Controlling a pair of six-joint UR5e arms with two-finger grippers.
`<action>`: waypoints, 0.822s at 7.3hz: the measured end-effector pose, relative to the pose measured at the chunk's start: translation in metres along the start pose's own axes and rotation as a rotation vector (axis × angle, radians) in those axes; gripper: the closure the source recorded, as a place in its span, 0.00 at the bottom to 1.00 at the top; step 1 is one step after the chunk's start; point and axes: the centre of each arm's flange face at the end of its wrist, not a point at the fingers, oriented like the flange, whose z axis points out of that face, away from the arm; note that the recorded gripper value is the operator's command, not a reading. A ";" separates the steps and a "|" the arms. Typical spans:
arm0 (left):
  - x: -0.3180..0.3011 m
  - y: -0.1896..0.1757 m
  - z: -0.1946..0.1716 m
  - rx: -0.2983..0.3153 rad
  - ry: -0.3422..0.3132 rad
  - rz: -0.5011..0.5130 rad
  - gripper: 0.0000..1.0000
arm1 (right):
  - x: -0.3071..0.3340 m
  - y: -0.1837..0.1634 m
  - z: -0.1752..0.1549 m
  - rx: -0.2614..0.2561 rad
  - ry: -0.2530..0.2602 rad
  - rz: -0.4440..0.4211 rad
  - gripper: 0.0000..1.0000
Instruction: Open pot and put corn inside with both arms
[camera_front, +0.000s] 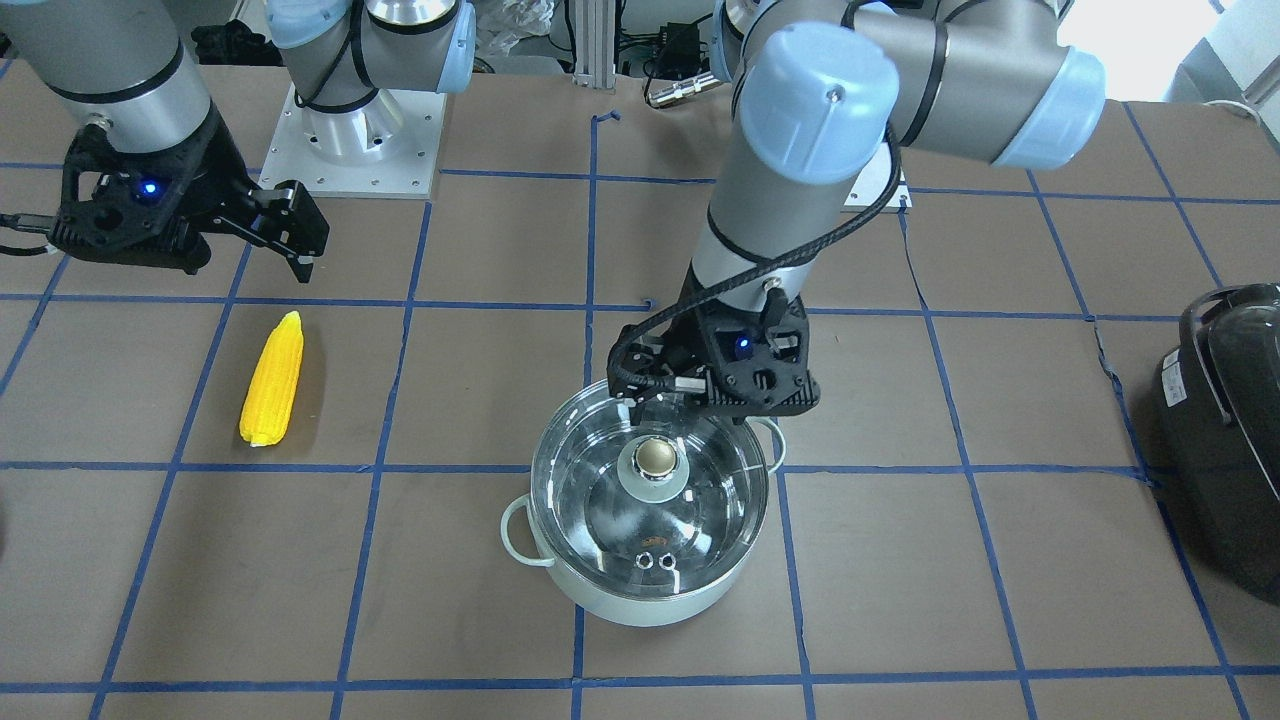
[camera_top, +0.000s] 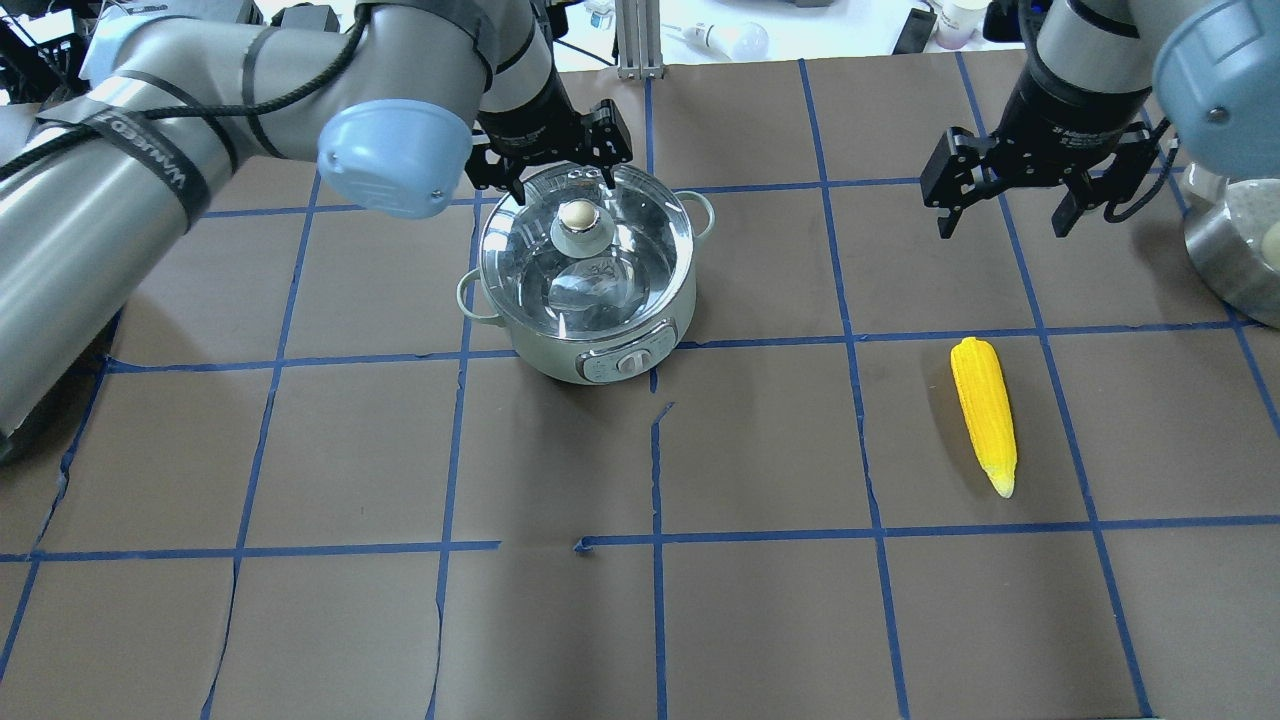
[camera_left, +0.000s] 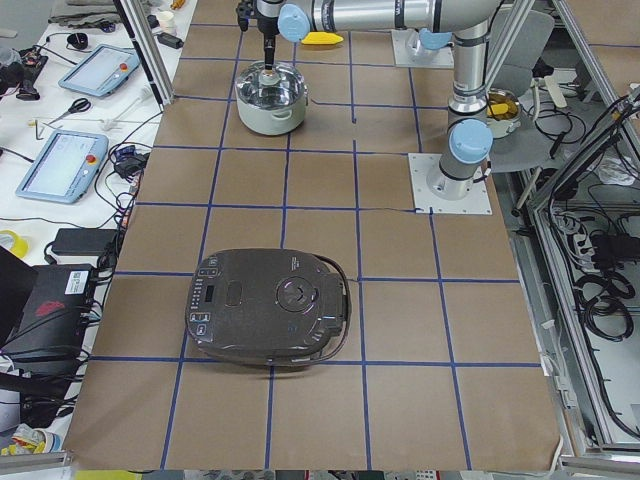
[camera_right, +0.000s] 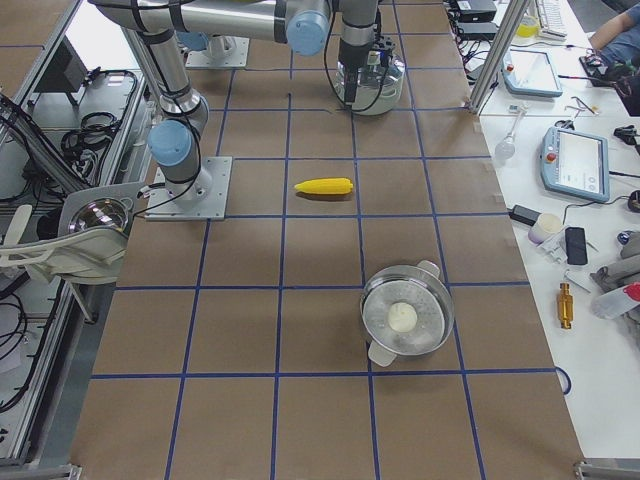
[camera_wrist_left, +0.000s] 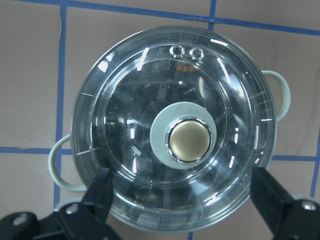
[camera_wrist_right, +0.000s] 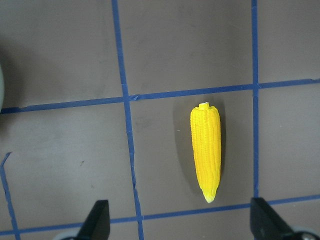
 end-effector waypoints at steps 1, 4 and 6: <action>0.006 -0.002 0.015 0.005 -0.016 0.013 0.04 | 0.017 -0.006 0.021 0.002 -0.028 0.035 0.00; 0.007 -0.005 0.037 -0.001 -0.048 0.028 0.20 | 0.044 0.002 0.112 0.020 -0.057 0.092 0.00; 0.004 -0.006 0.037 0.007 -0.075 0.038 0.27 | 0.047 0.021 0.185 0.052 -0.054 0.084 0.00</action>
